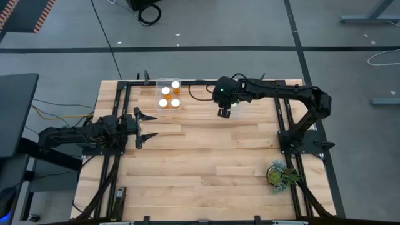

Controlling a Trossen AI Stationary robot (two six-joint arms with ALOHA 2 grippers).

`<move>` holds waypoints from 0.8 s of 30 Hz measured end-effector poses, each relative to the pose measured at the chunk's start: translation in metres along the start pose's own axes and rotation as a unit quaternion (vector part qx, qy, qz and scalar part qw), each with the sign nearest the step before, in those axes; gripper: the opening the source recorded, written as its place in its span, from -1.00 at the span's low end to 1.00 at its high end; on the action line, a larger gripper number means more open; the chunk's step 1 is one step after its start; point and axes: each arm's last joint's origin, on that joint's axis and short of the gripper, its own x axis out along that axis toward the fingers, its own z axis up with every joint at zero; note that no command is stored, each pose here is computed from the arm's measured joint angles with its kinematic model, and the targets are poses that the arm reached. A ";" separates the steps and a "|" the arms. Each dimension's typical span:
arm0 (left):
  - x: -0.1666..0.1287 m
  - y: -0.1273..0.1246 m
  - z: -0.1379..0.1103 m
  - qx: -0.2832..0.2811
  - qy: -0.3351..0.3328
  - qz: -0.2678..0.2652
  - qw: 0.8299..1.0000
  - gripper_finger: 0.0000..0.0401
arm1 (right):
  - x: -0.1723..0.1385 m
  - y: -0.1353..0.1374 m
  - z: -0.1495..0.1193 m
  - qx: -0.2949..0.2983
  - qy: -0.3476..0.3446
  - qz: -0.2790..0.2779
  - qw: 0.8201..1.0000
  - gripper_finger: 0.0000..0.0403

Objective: Pick and place medicine bottles into bin by pill shape (circle, oval)
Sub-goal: Put the small yellow pill bottle into the right transparent bin

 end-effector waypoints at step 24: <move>0.000 0.000 0.000 0.000 0.000 0.000 1.000 0.70 | 0.022 -0.037 -0.012 0.052 0.014 0.014 0.998 -0.33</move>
